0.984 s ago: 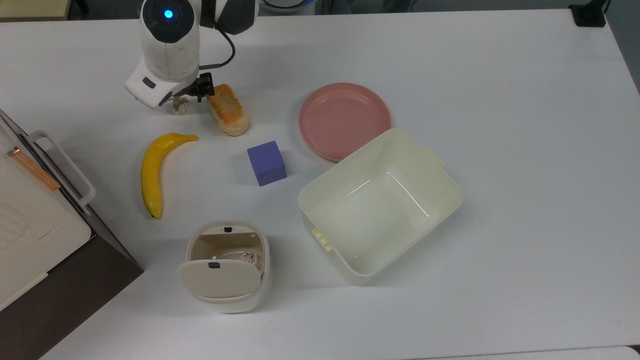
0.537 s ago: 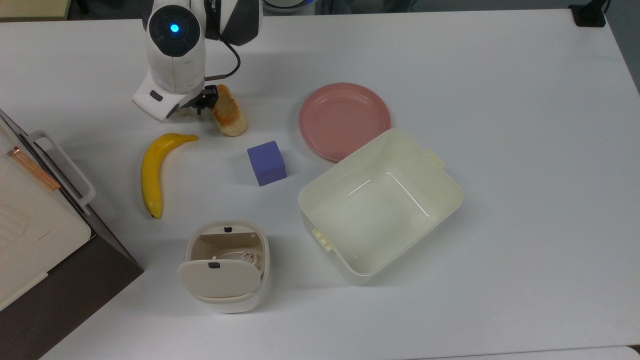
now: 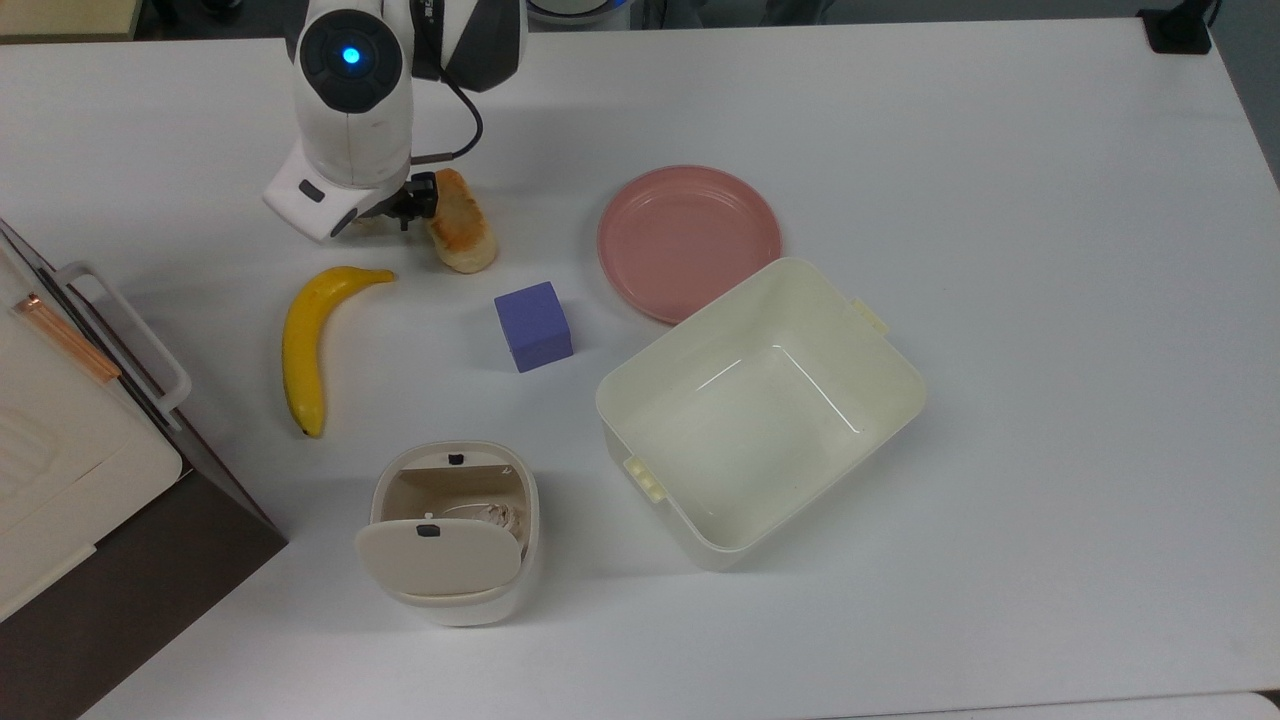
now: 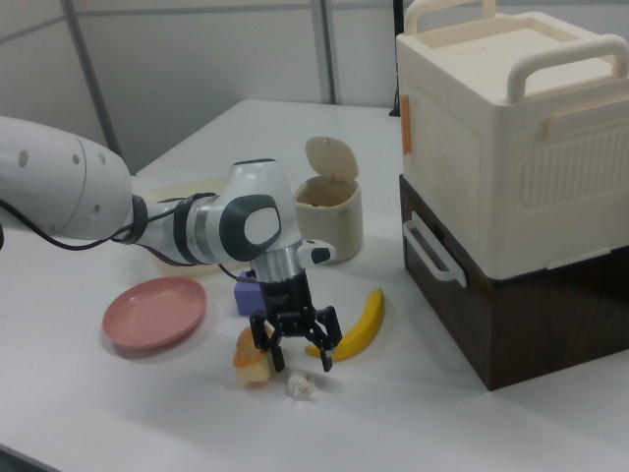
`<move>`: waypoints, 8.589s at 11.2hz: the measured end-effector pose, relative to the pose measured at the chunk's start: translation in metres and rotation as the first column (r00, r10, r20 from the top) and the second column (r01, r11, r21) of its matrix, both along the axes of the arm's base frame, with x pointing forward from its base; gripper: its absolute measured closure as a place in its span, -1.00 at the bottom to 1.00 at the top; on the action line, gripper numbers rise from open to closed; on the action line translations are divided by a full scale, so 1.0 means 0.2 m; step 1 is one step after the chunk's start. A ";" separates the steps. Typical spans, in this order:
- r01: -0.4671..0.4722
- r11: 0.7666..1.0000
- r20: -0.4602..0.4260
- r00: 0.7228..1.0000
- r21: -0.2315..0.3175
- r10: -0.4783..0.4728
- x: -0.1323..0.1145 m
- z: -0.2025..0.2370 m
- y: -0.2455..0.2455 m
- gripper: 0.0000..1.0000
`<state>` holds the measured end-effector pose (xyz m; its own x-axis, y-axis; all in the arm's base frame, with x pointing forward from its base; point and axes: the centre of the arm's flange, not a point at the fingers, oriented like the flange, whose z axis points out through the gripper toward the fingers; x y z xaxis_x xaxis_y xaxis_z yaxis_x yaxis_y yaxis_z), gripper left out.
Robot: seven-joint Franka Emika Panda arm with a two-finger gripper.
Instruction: Grab it up and put it in the trash
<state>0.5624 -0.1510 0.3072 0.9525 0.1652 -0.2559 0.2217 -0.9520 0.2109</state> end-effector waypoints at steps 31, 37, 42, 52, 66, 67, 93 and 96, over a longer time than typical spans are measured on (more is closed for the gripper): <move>0.328 0.942 0.164 0.935 -0.073 -0.313 0.02 0.18 -0.04 0.75; 0.289 0.952 0.450 0.840 0.101 -0.303 0.37 0.87 0.26 0.80; 0.214 0.953 0.683 0.666 0.213 -0.302 0.55 1.08 0.40 0.80; 0.058 0.953 0.812 0.510 0.296 -0.283 0.77 0.90 0.52 0.80; -0.024 0.956 0.834 0.497 0.291 -0.241 0.86 0.54 0.57 0.80; -0.040 0.955 0.842 0.484 0.294 -0.239 0.87 0.54 0.60 0.80; 0.304 0.907 0.317 0.864 0.291 -0.391 -0.13 1.85 0.49 -1.00; 0.449 0.844 0.281 0.804 0.292 -0.525 -0.20 1.85 0.45 -1.00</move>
<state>0.5233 -0.0603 0.6763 0.9395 -0.3326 0.0820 -0.3319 -0.9431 -0.0223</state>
